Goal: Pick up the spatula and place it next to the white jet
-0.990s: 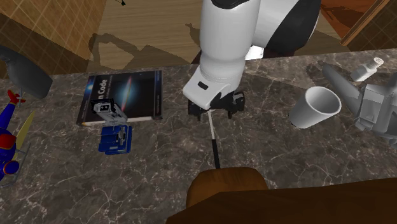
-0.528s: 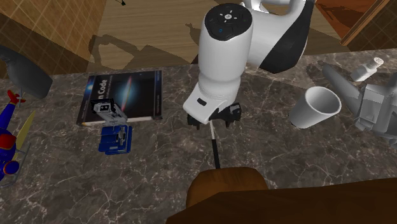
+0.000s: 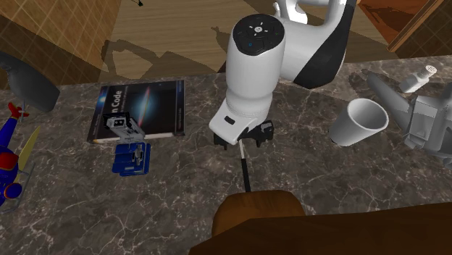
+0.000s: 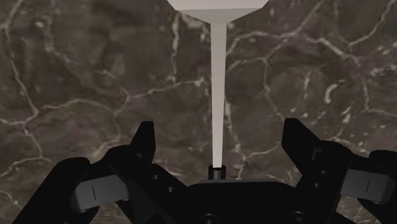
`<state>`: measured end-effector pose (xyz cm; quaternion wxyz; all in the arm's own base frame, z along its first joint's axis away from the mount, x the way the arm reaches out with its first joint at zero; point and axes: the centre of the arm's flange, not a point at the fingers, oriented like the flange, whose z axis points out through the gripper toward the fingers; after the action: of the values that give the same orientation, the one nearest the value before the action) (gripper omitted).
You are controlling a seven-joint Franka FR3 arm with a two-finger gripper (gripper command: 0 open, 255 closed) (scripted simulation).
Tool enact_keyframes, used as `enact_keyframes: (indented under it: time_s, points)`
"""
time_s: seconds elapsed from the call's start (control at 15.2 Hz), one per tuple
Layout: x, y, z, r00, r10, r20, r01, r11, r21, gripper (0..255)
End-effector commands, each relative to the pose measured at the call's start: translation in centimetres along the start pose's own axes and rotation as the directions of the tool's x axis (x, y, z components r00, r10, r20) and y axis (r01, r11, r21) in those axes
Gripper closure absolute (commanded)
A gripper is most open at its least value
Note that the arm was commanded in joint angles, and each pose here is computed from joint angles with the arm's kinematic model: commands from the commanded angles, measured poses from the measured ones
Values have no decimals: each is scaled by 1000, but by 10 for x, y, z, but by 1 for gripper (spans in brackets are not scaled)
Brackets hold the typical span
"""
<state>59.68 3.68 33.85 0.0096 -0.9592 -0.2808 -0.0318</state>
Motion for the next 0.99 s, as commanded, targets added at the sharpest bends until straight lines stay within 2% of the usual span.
enact_keyframes:
  time_s: [0.0,0.07,0.66,0.92]
  points:
    - [0,0,0,1000,0,0,0,1000,0,0]
    - [0,0,0,1000,0,0,0,1000,0,255]
    - [0,0,0,1000,0,0,0,1000,0,255]
    - [1,0,-21,1000,0,0,0,1000,0,255]
